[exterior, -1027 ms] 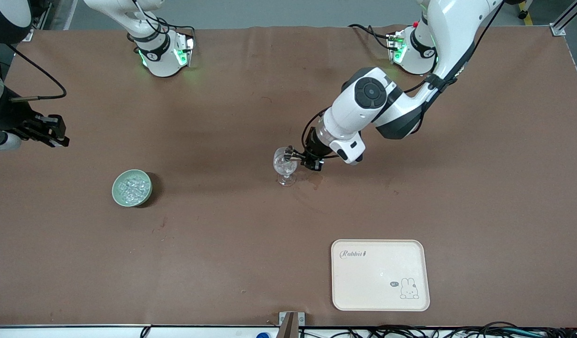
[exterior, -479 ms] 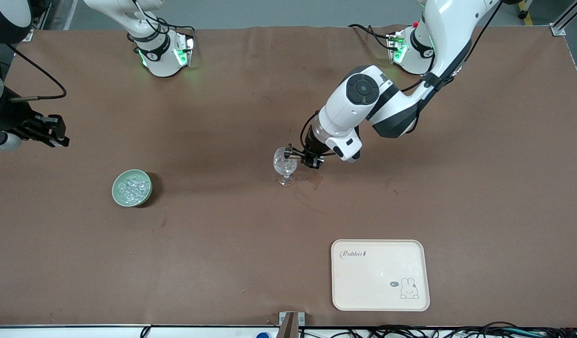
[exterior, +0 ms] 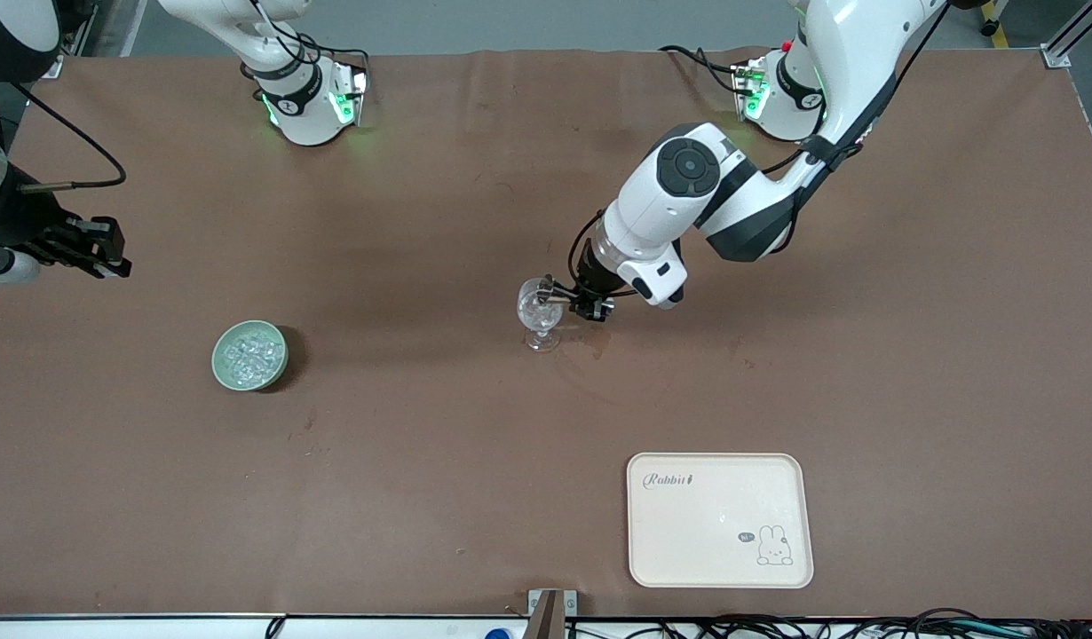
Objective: Pour wine and add ice with both arms
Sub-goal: 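Move the jigger to the tray while the right gripper brings ice over the glass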
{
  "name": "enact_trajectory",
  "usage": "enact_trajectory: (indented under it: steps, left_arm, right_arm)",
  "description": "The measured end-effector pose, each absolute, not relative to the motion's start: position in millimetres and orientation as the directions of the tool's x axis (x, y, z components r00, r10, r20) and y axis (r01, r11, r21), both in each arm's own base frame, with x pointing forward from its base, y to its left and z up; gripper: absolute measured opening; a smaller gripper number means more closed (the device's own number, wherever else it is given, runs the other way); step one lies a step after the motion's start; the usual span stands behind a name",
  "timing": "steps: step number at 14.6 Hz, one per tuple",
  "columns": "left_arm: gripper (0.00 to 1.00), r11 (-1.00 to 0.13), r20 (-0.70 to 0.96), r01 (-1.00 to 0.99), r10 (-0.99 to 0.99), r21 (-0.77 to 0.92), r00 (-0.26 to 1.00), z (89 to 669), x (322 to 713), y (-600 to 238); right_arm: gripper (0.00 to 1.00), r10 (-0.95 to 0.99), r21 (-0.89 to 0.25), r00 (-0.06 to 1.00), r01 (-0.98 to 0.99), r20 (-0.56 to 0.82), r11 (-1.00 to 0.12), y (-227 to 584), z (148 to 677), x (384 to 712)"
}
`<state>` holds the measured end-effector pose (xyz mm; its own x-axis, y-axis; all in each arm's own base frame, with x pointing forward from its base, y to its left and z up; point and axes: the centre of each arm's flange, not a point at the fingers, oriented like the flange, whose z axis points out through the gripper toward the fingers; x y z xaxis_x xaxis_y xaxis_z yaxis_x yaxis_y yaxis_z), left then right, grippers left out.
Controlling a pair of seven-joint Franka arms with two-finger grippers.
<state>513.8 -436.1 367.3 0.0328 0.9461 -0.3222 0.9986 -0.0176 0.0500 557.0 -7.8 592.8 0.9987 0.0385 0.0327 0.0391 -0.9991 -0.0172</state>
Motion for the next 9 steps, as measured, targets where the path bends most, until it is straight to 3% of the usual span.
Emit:
enact_trajectory:
  steps: [4,9]
  left_arm:
    - [0.21,0.044,-0.388,0.999,0.921,0.003,-0.039,374.8,530.5,-435.3]
    - [0.21,0.016,-0.459,0.999,0.888,-0.037,-0.031,380.7,534.6,-436.6]
  right_arm:
    - [0.28,0.038,-0.017,0.999,0.039,0.033,-0.999,-7.3,593.0,557.0]
    - [0.28,0.017,-0.020,0.999,0.017,0.033,-1.000,7.6,593.0,557.1]
